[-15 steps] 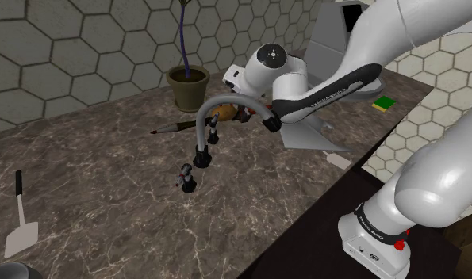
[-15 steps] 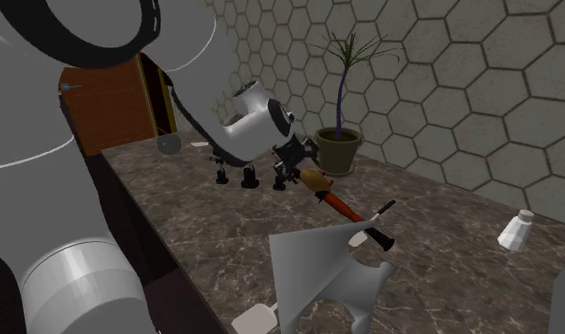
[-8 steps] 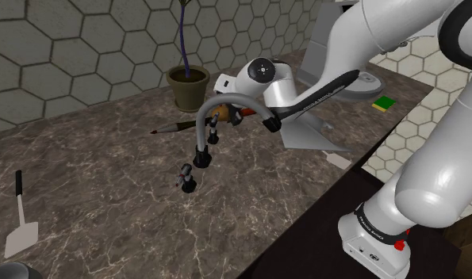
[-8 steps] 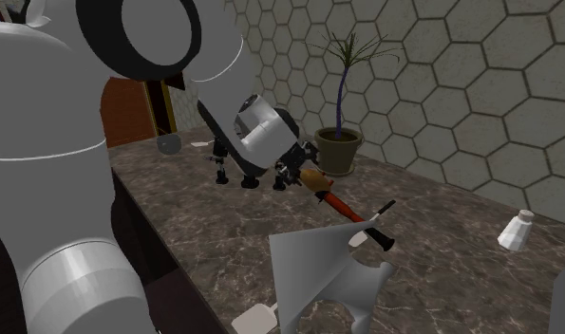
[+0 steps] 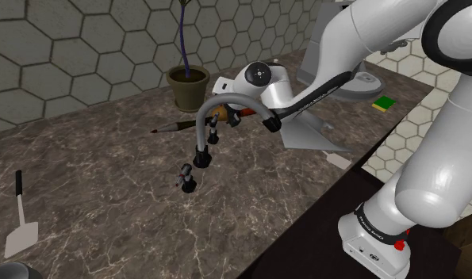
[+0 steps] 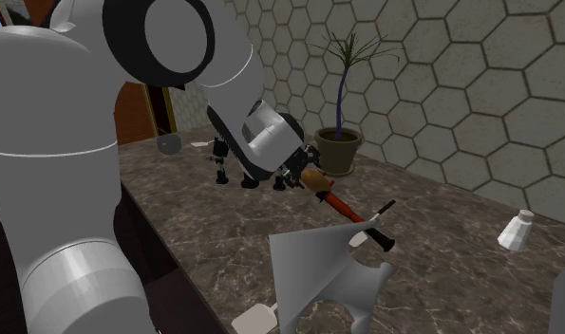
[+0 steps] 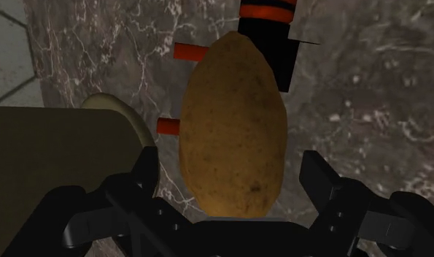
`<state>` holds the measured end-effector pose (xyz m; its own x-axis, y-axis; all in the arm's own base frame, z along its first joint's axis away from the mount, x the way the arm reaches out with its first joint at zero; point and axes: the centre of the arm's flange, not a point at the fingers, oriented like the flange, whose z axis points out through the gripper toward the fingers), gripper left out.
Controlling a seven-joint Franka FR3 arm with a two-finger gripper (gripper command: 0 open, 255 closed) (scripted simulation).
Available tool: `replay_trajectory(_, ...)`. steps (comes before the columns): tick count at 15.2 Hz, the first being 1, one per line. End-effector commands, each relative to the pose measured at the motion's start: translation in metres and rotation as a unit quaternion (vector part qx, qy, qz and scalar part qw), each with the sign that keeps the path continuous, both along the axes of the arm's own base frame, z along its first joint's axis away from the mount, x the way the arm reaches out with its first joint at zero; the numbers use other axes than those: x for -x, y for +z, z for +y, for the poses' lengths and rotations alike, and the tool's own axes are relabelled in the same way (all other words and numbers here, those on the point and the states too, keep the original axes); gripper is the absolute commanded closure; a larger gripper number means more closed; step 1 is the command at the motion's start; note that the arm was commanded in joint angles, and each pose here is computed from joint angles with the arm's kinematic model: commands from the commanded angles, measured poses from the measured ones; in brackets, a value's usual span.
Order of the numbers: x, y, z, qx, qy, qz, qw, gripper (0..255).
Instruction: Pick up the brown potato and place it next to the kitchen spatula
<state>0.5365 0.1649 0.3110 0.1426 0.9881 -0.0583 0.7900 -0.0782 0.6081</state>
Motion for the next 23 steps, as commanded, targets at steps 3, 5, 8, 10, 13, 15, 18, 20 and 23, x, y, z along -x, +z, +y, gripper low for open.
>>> replay_trajectory(3,0.0,0.0,0.0,0.0,0.0,0.0,1.0,255)
replay_trajectory(5,0.0,0.0,0.0,0.0,0.0,0.0,1.0,255)
replay_trajectory(8,0.0,0.0,0.0,0.0,0.0,0.0,1.0,255)
replay_trajectory(10,0.0,0.0,0.0,0.0,0.0,0.0,1.0,255)
replay_trajectory(13,0.0,0.005,0.0,0.0,0.0,0.0,1.0,255)
replay_trajectory(15,0.0,0.016,0.0,0.0,0.0,0.0,1.0,255)
replay_trajectory(18,0.0,0.032,0.0,0.0,0.0,0.0,1.0,255)
replay_trajectory(20,0.0,0.042,0.0,0.0,0.0,0.0,1.0,255)
replay_trajectory(23,0.0,0.058,0.0,0.0,0.0,0.0,1.0,255)
